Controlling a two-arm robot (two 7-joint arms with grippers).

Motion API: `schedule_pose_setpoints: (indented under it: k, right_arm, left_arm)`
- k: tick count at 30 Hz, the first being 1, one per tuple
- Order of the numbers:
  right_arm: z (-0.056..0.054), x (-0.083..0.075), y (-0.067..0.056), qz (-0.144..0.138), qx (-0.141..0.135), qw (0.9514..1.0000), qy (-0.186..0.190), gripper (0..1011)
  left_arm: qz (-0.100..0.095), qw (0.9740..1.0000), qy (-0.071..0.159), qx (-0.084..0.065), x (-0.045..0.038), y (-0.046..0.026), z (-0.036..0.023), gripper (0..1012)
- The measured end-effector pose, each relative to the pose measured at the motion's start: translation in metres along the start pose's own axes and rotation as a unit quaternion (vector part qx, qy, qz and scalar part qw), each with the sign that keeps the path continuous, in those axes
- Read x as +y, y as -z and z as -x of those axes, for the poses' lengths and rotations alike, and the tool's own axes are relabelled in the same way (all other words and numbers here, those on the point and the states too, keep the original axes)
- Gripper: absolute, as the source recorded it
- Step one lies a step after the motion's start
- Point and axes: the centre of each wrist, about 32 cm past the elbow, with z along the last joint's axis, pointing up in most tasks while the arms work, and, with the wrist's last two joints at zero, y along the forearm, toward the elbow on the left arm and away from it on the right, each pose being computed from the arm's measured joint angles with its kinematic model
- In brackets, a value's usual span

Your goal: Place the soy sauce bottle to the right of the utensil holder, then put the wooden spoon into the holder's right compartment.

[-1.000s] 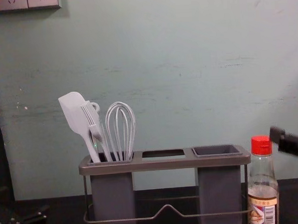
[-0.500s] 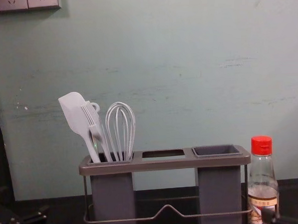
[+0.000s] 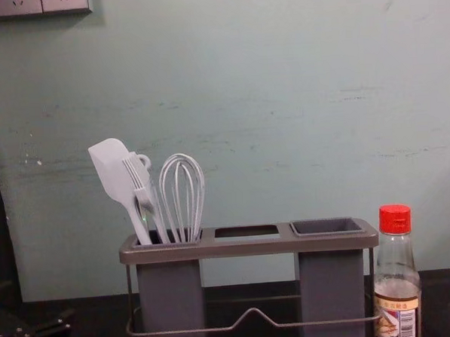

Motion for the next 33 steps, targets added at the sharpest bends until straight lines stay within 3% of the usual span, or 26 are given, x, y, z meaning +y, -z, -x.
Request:
schedule_pose_setpoints:
  k: [13, 16, 20, 26, 33]
  right_arm:
    - [0.000, 0.000, 0.000, 0.001, 0.000, 1.0000, 0.000, 1002]
    - [-0.003, 0.003, -0.004, 0.023, 0.013, 0.9996, -0.003, 1002]
    - [-0.003, 0.009, -0.021, 0.085, 0.018, 0.9962, -0.007, 1002]
    - [-0.009, 0.022, -0.056, 0.179, 0.018, 0.9835, -0.018, 1002]
    - [-0.021, 0.038, -0.083, 0.241, 0.033, 0.9692, -0.035, 1002]
  left_arm:
    - [0.000, 1.0000, 0.000, 0.000, 0.0000, 0.0000, 0.0000, 1000]
    - [0.000, 1.0000, 0.000, 0.000, 0.0000, 0.0000, 0.0000, 1000]
    - [0.000, 1.0000, 0.000, 0.000, 0.0000, 0.0000, 0.0000, 1000]
    - [0.000, 1.0000, 0.000, 0.000, 0.0000, 0.0000, 0.0000, 1000]
    - [0.000, 1.0000, 0.000, 0.000, 0.0000, 0.0000, 0.0000, 1000]
